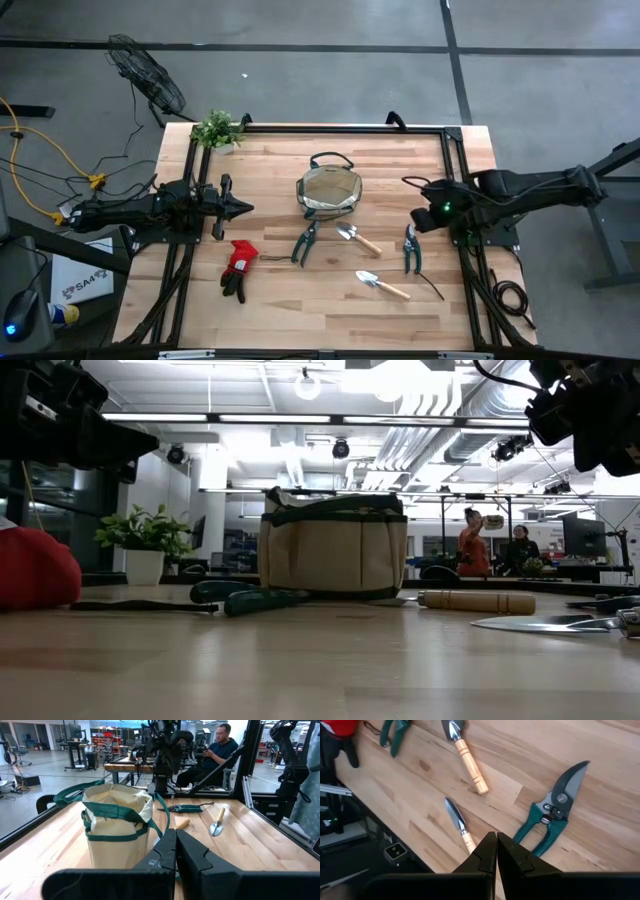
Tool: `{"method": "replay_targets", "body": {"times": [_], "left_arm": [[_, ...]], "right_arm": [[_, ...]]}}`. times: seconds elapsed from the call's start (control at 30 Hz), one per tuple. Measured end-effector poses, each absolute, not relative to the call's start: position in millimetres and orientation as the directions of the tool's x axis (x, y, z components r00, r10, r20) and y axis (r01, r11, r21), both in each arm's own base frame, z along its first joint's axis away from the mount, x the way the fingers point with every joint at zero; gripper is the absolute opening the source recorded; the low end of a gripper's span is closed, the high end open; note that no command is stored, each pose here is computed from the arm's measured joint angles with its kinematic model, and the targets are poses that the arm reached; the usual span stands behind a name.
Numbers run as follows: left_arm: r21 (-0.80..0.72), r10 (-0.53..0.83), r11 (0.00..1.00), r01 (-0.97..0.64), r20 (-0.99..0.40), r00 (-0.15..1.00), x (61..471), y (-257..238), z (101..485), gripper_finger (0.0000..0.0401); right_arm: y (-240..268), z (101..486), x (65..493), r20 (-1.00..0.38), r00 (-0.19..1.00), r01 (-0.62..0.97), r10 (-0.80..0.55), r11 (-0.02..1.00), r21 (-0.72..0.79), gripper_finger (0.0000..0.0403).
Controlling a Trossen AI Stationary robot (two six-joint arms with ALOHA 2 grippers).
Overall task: Pick & Place Garden tools in Gardening bag
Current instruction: Put the right green shears into the gardening bag
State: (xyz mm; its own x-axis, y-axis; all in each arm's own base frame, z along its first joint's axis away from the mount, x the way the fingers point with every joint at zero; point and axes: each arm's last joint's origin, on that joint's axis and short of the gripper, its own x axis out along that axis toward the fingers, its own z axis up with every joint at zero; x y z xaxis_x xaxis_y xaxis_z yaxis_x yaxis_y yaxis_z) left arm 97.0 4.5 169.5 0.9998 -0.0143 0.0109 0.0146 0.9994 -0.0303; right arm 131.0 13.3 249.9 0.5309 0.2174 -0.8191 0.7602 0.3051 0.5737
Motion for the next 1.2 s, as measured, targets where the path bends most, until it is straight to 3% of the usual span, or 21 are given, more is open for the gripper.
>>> {"method": "replay_targets", "body": {"times": [0.7, 1.03, 1.2], "left_arm": [[-0.03, -0.014, 0.999, 0.015, 0.011, 1.0, 97.0, 4.5, 169.6, 0.0001], [-0.03, -0.014, 0.999, 0.015, 0.011, 1.0, 97.0, 4.5, 169.6, 0.0001], [-0.03, -0.014, 0.999, 0.014, 0.011, 1.0, 97.0, 4.5, 169.6, 0.0001]], "right_arm": [[43.0, 220.8, 149.2, -0.938, 0.253, 0.887, 0.238, 0.33, 0.323, 0.0004], [73.5, 204.1, 150.8, -0.973, 0.119, 0.95, 0.199, 0.263, 0.17, 0.0005], [84.0, 193.4, 153.0, -0.985, 0.055, 0.968, 0.161, 0.232, 0.092, 0.0038]]}}
